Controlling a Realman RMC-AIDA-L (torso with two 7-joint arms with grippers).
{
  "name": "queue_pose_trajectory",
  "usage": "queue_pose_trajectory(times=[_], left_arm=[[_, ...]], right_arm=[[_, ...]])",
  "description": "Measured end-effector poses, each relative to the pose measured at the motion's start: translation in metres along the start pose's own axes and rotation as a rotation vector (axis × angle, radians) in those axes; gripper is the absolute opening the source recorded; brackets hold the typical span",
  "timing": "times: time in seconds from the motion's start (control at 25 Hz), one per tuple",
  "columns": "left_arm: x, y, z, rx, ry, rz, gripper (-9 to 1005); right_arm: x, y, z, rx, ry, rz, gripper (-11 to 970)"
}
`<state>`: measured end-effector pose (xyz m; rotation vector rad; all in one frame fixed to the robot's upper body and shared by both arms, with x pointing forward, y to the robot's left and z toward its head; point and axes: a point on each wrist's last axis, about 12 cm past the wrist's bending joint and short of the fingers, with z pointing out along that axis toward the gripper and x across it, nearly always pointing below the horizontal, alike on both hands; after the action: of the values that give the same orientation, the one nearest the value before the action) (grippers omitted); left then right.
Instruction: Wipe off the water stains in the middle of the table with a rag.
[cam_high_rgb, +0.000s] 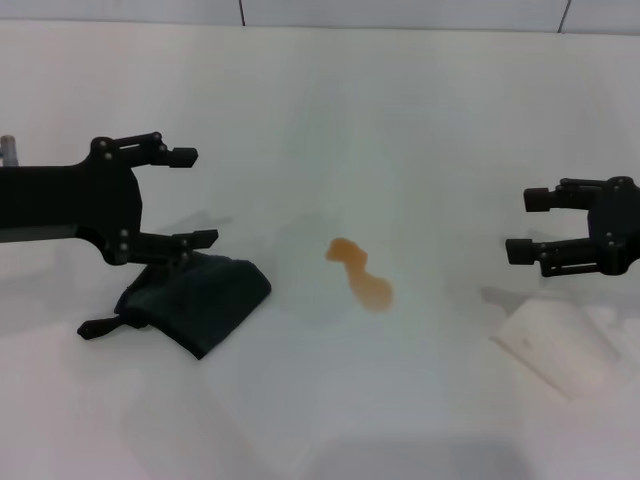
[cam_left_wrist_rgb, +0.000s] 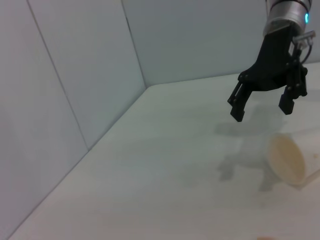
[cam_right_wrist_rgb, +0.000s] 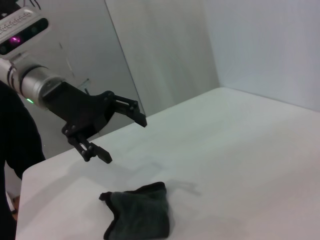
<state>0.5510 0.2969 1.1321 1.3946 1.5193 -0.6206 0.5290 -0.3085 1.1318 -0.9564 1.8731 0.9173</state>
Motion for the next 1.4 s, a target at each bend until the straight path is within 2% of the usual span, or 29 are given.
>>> queue_pose_trajectory(times=[0.2,0.52,0.72,1.08,1.4], left_arm=[[0.000,0.001,-0.001,-0.006,0.000,-0.002,883],[0.000,0.001,-0.002,-0.009,0.002,0.001,882],[0.001,0.000,-0.002,-0.009,0.002,-0.001,881],[0.004,-0.003,-0.004,-0.014,0.002,-0.011,880],[0.005,-0.003,-0.006,-0.036,-0.004,-0.020,878]], right_arm=[[-0.002,0.004,-0.011,0.023,0.034,0.025,859],[-0.004,0.013,-0.027,0.055,0.152,0.124,859],[-0.013,0.016,-0.034,0.104,0.242,0.161,858],[-0.035,0.024,-0.028,0.215,0.476,0.159,857],[-0.057,0.037,-0.027,0.286,0.590,0.179,856]])
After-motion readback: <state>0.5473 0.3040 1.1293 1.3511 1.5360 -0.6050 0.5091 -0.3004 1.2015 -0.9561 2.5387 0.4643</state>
